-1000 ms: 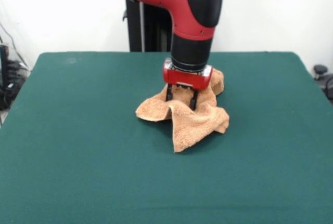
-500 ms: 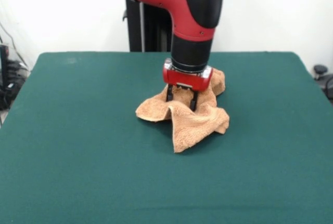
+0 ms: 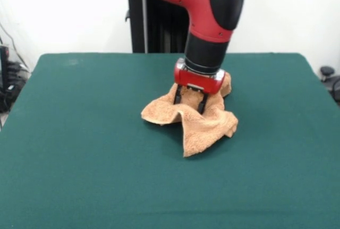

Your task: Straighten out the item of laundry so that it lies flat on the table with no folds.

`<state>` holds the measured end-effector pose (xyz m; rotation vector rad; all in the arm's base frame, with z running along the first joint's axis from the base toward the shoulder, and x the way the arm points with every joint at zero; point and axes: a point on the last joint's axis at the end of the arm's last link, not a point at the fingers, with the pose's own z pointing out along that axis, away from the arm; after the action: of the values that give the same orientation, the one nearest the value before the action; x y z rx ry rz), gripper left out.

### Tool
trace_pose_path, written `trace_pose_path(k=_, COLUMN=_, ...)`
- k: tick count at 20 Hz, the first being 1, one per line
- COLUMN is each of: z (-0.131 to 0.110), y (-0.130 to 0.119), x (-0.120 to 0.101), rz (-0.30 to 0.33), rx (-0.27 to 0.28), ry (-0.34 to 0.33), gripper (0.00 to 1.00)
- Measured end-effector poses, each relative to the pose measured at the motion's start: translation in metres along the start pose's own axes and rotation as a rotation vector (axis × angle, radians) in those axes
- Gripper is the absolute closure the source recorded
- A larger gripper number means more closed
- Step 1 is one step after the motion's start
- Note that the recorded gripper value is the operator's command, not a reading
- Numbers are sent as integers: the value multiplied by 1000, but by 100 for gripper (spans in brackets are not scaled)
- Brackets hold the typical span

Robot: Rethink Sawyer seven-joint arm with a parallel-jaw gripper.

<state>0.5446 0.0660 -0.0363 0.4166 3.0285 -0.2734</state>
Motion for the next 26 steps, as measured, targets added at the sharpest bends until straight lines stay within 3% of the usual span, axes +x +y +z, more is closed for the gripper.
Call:
trace_pose_path(k=8, z=-4, y=19, x=4, rz=-47, rx=16, ry=-22, gripper=0)
trace_pose_path(k=26, z=-4, y=24, x=-2, rz=24, rx=3, ry=-11, gripper=0)
